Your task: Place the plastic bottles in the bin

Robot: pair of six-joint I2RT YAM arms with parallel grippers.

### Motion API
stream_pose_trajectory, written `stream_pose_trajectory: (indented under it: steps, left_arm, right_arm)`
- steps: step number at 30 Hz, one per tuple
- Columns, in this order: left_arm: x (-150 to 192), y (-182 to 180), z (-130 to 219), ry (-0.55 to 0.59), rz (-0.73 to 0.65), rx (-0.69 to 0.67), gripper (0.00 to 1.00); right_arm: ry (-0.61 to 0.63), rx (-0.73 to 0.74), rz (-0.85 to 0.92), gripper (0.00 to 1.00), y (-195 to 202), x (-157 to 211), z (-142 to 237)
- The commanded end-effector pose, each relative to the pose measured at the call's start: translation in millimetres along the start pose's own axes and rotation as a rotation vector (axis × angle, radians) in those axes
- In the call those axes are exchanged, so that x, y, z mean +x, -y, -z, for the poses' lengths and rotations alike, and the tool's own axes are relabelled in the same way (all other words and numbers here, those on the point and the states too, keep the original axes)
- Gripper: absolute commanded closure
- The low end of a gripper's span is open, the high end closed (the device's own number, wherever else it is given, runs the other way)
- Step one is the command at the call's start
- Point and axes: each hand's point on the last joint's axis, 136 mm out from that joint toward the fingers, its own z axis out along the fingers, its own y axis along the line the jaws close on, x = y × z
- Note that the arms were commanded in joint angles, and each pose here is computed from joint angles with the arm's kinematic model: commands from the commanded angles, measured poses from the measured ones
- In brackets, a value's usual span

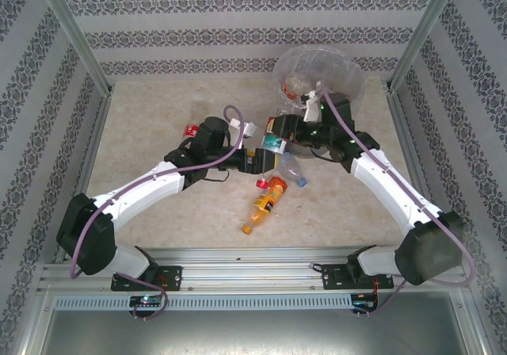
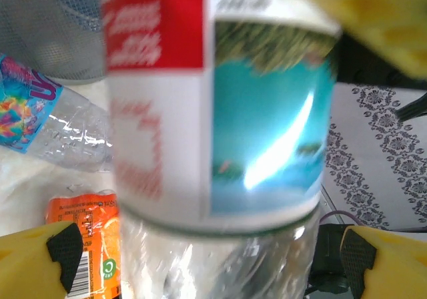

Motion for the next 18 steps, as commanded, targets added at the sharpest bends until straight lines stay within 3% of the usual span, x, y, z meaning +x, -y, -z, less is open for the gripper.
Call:
stream_pose_trajectory:
  steps: [1, 11, 18]
  left_arm:
    - [-24.1, 33.1, 20.3, 0.054, -0.112, 0.029, 0.0]
    - [-42.9, 10.6, 51.9, 0.071, -0.145, -0.17, 0.0]
    - [-49.4, -10.8, 70.2, 0.094, -0.119, -0.237, 0.0]
  right_arm:
    - [0.119, -0.037, 0.089, 0.45, -28.2, -38.1, 39.8]
    - [0.367, 0.121, 0.239, 0.46, -44.2, -122.4, 112.6]
    - [0.493, 0.34, 0.27, 0.46, -12.6, -185.0, 133.5]
